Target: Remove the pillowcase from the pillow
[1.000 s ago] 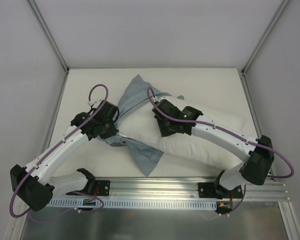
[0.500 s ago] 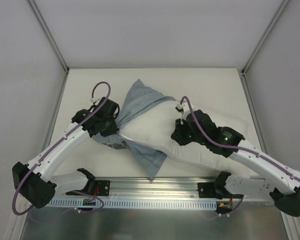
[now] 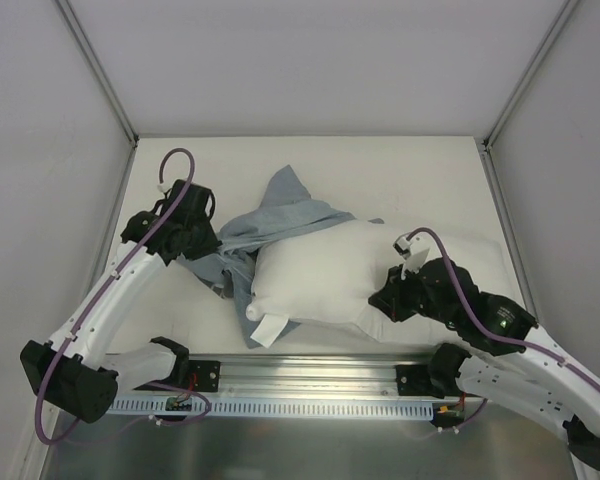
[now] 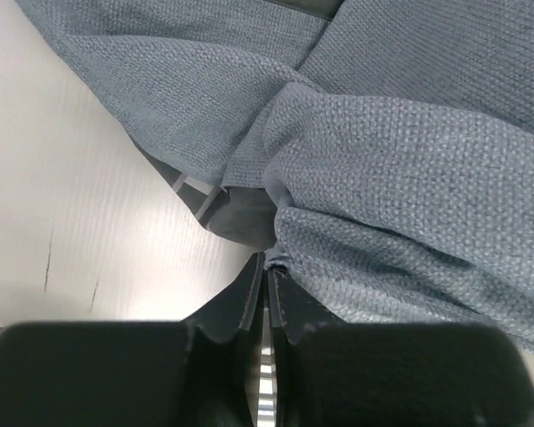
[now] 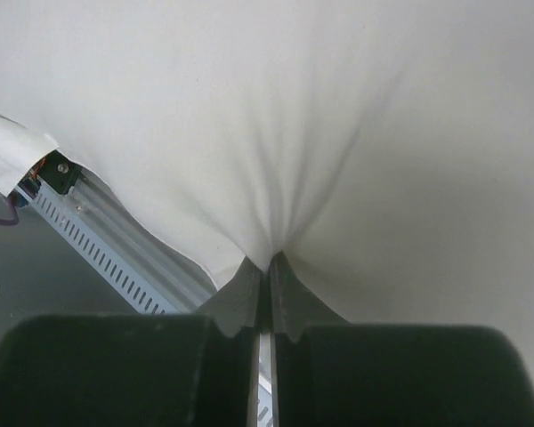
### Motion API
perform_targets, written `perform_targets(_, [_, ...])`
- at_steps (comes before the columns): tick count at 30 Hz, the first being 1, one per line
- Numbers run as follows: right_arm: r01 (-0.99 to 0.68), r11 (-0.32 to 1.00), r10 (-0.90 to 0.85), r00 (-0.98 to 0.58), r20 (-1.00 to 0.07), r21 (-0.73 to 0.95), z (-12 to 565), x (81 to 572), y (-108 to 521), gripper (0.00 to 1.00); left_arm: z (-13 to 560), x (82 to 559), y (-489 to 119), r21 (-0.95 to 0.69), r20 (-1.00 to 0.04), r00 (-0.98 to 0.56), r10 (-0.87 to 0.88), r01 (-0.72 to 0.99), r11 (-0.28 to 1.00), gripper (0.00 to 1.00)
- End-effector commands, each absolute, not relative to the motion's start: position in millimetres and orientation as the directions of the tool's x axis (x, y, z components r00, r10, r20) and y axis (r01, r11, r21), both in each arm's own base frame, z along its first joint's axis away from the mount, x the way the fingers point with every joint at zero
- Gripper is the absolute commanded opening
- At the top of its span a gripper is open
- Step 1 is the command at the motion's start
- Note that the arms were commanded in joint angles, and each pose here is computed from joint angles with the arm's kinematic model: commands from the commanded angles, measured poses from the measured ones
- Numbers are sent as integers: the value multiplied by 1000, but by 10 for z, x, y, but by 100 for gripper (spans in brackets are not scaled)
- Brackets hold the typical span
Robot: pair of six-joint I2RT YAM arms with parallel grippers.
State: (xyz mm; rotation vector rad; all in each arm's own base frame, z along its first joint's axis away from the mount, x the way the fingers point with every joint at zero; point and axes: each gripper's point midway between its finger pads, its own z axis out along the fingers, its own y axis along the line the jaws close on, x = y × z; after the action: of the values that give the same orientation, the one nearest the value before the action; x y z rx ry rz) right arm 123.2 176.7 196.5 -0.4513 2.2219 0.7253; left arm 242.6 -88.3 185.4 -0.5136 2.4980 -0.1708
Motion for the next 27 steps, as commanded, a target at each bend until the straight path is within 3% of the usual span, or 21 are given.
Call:
perform_targets(1, [-516,781,-175,-721,-671,352,1730,1067,1691,1,2040,2490,-866,-240,-556,-749,-361,-272,932,4])
perform_targets(3, [-548,747,-205,-728,-654,376,1719,990,1753,1,2051,2483,-935,-257,-541,-766,-346,-241,936,23])
perform_targets(4, [-552,745,-209,-727,-654,375,1709,988,1758,1,2060,2490,-942,-260,-542,-766,-345,-237,936,53])
perform_targets(5, [-548,751,-206,-725,-657,369,1693,1003,1748,1,2103,2509,-959,-266,-549,-764,-339,-225,937,72])
perform_targets(7, [-543,758,-201,-722,-662,361,1672,1026,1738,1,2238,2577,-1005,-286,-565,-755,-333,-200,937,96])
perform_targets(8, [-536,766,-202,-724,-659,355,1648,1033,1722,1,2248,2626,-1051,-284,-561,-766,-314,-179,942,99])
perform_targets(13, [-520,780,-198,-733,-651,348,1606,1050,1711,1,2611,2865,-1668,-434,-544,-794,-269,-8,901,99])
perform_targets(16, [-520,783,-210,-738,-641,342,1576,1071,1740,1,2797,2877,-2157,-425,-590,-794,-150,146,893,99])
perform_targets(19, [-522,783,-221,-742,-633,339,1591,1085,1777,1,2517,2956,-2654,-411,-525,-851,-20,233,882,99])
perform_targets(25, [-522,777,-185,-723,-666,351,1714,1115,1790,1,1916,3020,-2936,-384,-382,-922,62,219,897,97])
perform_targets(26, [-521,777,-183,-723,-666,352,1722,1106,1779,1,1853,3010,-2951,-377,-370,-926,73,221,899,88])
perform_targets(27, [-506,797,-175,-715,-677,328,1716,1156,1734,1,1808,3017,-2960,-371,-363,-928,79,222,902,58])
